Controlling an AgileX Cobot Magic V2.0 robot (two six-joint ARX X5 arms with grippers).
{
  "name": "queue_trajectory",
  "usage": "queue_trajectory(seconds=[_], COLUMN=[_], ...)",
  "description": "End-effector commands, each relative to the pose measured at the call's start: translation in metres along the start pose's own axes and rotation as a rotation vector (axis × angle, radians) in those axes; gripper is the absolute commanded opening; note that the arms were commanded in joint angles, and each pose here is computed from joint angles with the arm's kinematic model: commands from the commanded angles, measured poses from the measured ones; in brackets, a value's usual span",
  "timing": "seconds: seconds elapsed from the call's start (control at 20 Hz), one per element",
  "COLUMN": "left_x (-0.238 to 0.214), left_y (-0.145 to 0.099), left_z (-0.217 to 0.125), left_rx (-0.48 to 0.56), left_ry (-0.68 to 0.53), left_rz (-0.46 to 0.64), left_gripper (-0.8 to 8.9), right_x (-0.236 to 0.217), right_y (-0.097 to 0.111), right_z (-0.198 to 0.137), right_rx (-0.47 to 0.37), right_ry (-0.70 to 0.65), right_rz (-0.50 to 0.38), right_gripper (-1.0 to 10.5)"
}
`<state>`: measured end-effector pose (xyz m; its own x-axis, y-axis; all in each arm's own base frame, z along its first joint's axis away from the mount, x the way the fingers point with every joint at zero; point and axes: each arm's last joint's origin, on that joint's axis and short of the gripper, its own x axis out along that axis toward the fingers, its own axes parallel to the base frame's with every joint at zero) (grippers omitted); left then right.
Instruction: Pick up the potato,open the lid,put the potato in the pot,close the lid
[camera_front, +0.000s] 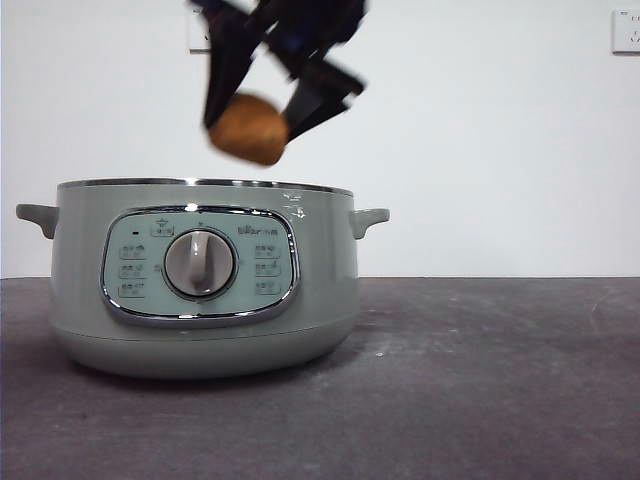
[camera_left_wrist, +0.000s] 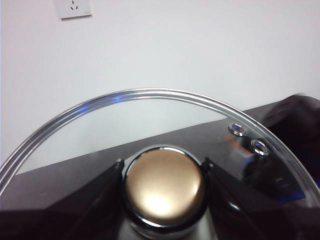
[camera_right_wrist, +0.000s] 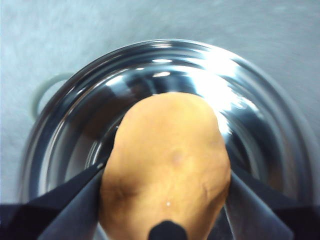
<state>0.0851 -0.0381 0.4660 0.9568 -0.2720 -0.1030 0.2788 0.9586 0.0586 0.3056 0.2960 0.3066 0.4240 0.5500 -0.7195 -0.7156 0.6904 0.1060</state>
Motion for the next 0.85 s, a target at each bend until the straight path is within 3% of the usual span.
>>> queue_trajectory(seconds=[0.05,0.25,0.5,0.55,0.7,0.75,0.85], left_x=[-0.015,-0.015,-0.015,-0.015,-0.015,-0.015,-0.015], left_y=[0.003,0.003,0.003,0.003,0.003,0.003,0.003], left_z=[0.009,0.005,0.004,0.004,0.004,0.004,0.004], left_rx=[-0.003,0.004,0.009,0.009,0.01,0.01,0.012], left_ry=[-0.078,-0.042,-0.035,-0.035,-0.036,-0.036,-0.035], left_rz=[0.006,0.003,0.003,0.004,0.004,0.004,0.005], left_gripper=[-0.08,-0.08,-0.08,-0.08,-0.08,-0.08,-0.08], right_x=[0.039,0.087,0.108,0.108,0.107,0.107,0.107], right_y=[0.005,0.011,0.008,0.009,0.008,0.009,0.009], right_z=[-0.002,-0.021,-0.033,-0.033,-0.035,-0.035,-0.034], right_rx=[-0.085,-0.179,-0.178,-0.18,-0.172,-0.171,-0.165], right_ry=[0.061,0.157,0.218,0.218,0.234,0.231,0.229], right_rz=[0.009,-0.052,-0.048,-0.047,-0.049,-0.048,-0.049], right_gripper=[-0.1,-0.1,0.0,0.4,3.8,4.4,4.5])
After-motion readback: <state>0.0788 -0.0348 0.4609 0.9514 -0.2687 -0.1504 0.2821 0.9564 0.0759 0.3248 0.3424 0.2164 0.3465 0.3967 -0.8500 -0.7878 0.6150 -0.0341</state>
